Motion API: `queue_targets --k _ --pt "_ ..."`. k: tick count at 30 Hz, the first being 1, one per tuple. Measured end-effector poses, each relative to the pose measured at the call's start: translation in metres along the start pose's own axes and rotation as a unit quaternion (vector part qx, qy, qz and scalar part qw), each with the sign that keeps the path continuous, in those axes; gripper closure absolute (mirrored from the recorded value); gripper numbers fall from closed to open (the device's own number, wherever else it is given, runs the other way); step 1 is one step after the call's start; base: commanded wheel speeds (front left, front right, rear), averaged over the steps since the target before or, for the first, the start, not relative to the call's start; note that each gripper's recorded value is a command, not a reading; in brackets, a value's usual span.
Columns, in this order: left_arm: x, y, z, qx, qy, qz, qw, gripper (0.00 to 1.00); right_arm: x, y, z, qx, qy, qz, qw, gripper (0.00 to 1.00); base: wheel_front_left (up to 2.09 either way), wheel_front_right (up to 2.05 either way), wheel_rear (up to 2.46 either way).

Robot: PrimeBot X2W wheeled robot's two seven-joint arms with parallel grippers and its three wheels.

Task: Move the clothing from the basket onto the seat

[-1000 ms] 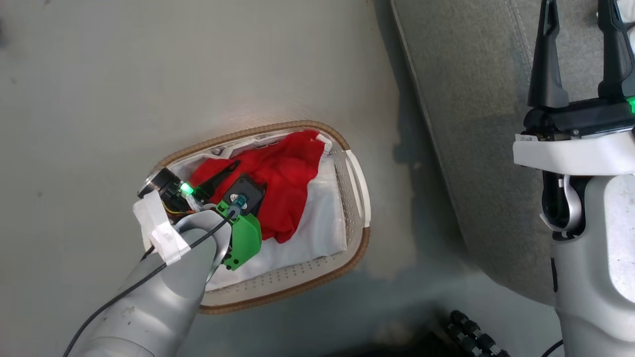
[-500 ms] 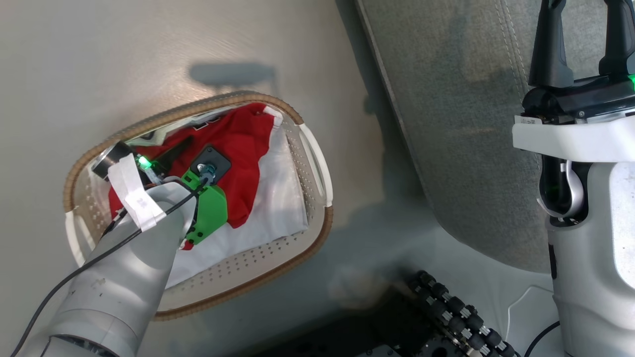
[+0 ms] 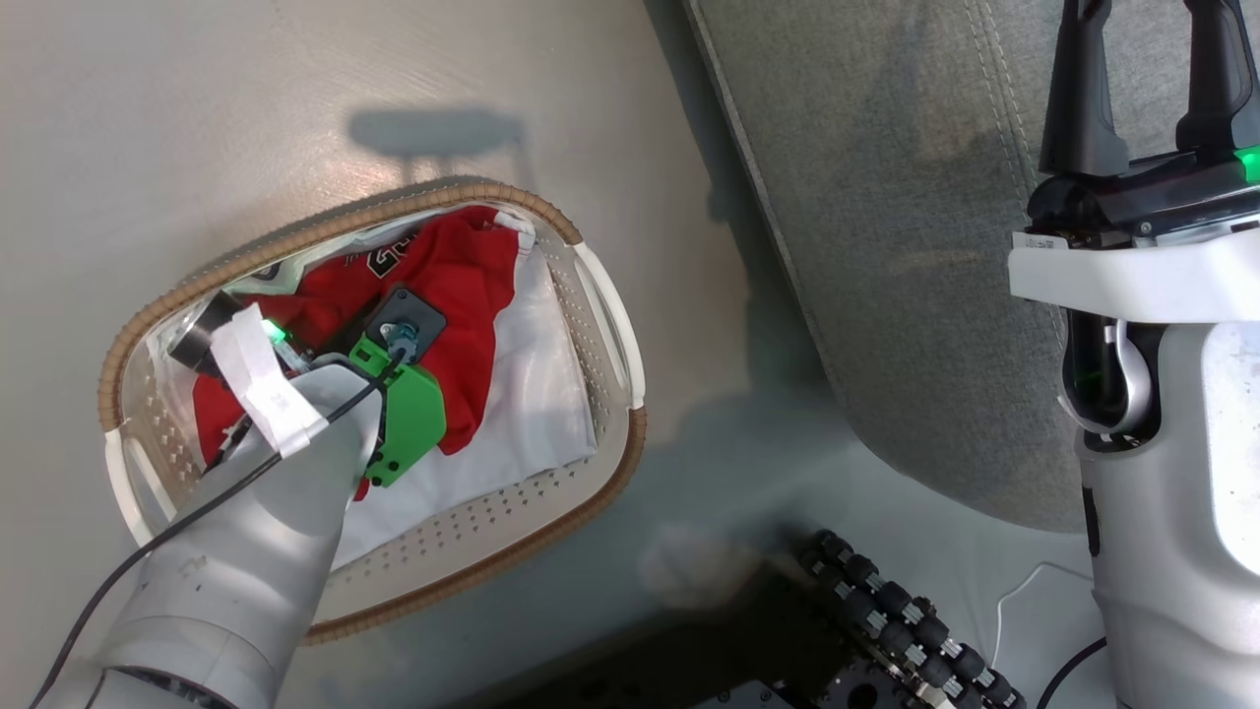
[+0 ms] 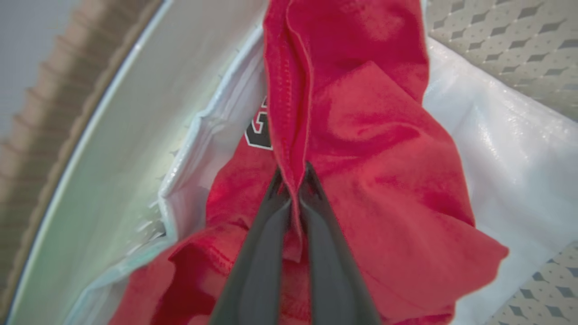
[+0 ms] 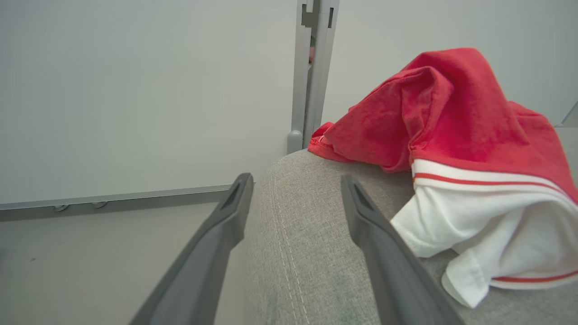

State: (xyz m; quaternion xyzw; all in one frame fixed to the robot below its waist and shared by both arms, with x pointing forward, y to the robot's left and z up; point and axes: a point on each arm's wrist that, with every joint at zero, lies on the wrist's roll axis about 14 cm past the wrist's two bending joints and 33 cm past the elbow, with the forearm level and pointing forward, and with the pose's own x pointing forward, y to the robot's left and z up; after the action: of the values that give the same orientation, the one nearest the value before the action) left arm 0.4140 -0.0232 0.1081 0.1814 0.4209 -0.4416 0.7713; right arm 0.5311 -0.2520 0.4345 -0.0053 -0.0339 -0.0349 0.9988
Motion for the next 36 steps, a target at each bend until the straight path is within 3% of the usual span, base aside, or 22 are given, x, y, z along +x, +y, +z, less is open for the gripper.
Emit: queue_targets --k 17,25,36 --pt "-0.047 -0.015 0.049 -0.019 -0.106 0.009 0.994 1.00 -0.013 0.009 0.020 -0.004 -0.004 0.007 1.000 0.00 0.00 0.00 0.00" --pt "-0.102 -0.014 0.121 -0.019 -0.227 0.032 0.973 1.00 -0.037 0.015 0.029 -0.014 0.010 0.011 1.000 0.00 0.00 0.00 0.00" --pt "-0.196 -0.002 0.197 0.039 -0.335 0.089 0.937 1.00 -0.078 0.029 0.057 -0.021 0.008 0.029 0.999 0.00 0.00 0.00 0.00"
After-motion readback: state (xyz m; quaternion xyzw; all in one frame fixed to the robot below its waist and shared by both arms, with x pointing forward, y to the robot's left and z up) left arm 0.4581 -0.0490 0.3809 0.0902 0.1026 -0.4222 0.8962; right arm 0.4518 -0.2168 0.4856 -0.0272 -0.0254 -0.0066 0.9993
